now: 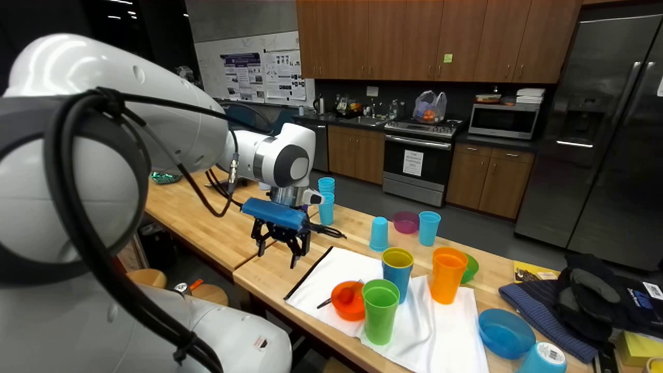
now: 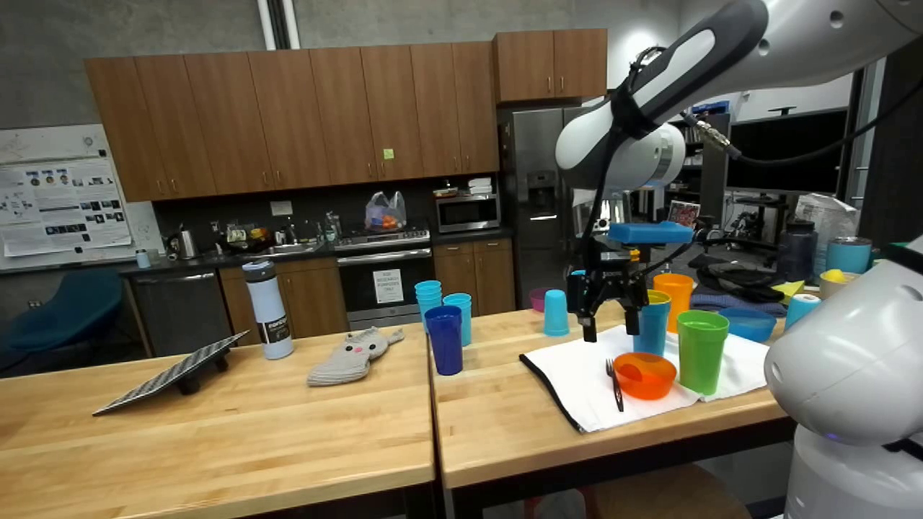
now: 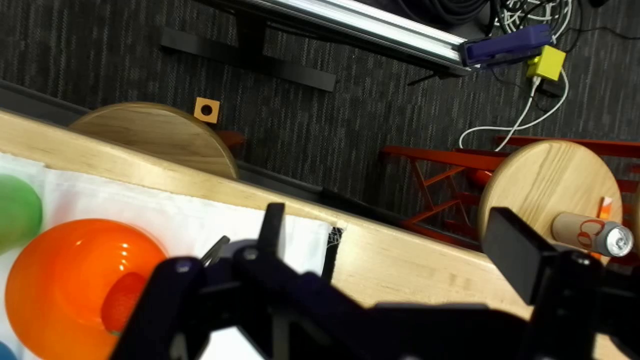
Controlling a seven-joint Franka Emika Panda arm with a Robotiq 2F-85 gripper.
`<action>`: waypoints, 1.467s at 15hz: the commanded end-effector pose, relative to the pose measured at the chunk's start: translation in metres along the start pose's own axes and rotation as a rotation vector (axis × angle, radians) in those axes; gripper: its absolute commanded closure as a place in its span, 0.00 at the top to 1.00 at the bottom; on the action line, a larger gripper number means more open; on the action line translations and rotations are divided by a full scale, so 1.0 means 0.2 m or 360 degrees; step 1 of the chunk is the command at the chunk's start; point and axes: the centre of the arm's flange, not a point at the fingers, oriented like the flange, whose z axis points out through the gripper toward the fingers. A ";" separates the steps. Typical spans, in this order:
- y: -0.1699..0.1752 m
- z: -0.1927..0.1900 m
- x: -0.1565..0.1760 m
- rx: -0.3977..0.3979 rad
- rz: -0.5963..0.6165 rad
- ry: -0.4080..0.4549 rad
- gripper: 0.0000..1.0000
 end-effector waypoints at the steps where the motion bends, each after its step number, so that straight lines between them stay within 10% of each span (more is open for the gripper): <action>1: 0.00 0.00 0.00 0.0000 0.0000 0.0000 1.00; 15: 0.00 0.00 0.00 0.0000 0.0000 0.0000 1.00; 20: 0.41 -0.10 -0.14 -0.0409 -0.0151 -0.0406 1.00; 22: 0.46 -0.25 0.03 -0.0518 -0.0273 -0.0327 1.00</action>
